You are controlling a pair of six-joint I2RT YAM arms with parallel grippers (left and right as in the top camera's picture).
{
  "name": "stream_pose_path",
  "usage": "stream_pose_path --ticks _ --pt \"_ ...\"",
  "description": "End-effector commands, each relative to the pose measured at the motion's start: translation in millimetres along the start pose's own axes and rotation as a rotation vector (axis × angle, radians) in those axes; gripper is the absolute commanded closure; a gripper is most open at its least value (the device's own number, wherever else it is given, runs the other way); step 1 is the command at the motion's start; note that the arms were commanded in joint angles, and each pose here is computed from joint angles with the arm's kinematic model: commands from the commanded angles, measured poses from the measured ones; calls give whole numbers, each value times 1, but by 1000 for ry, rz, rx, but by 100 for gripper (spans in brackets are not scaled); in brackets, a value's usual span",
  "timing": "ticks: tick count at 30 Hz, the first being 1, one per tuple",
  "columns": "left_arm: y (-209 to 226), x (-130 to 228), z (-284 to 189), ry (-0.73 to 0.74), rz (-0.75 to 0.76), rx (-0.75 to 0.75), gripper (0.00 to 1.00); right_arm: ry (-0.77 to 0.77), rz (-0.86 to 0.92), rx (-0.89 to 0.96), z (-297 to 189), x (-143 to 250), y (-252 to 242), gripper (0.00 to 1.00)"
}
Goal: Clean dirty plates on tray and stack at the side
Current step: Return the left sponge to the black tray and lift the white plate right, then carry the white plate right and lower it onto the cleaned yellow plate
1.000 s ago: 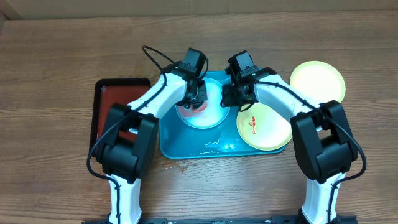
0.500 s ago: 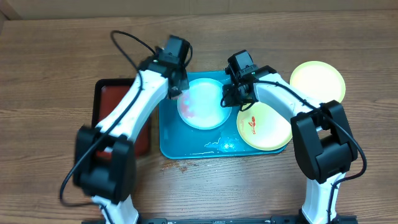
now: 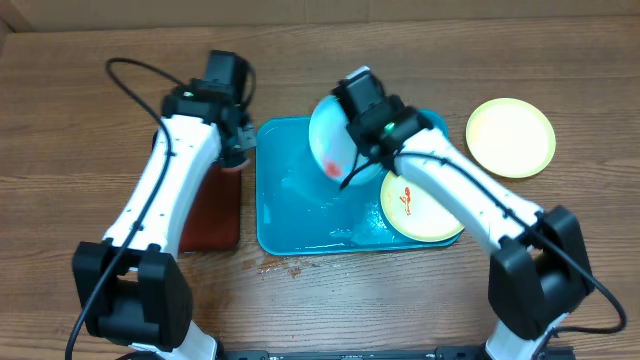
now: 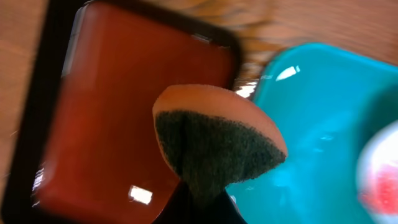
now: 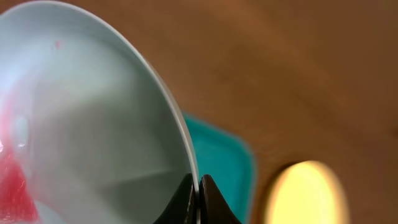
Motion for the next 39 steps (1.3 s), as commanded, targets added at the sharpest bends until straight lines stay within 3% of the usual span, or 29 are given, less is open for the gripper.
stream_pose_path --ticks 1,6,14,19,22,24,25,29,31,34,39 --pt "20 -10 -3 2 -51 -28 96 -16 -111 397 -46 -20 -31 96" --pt "50 -18 1 37 -120 -80 96 -55 -292 566 -87 -44 -13 96" --pt "73 -24 4 63 -179 -112 96 -82 -450 658 -122 -65 4 96" --pt "73 -24 4 70 -183 -103 96 -91 -456 668 -127 -68 5 96" --pt "73 -24 4 69 -183 -103 96 -147 -329 637 -124 -69 6 96" --pt "73 -24 4 69 -183 -103 96 -190 -228 573 -115 -65 10 96" --pt "73 -24 4 70 -183 -104 96 -202 -224 455 -102 -58 21 96" --pt "73 -24 4 72 -182 -105 96 -167 -400 -55 -67 -29 62 96" --pt "73 -24 4 72 -182 -105 96 -131 -312 -17 -60 -25 44 96" --pt "73 -24 4 70 -183 -103 96 -134 -35 120 -58 -29 0 96" --pt "73 -24 4 71 -182 -104 96 -143 312 -36 -36 -9 -73 96"
Point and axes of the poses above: each gripper's point midway between its finger pads, its own z axis out along the fingers, its own y axis along the line the jaws close on, x = y × z, the point moved 6 cm from there along -z, back along the fingers, and after that the axes turned 10 degrees about -z, right-handed, at the moved point
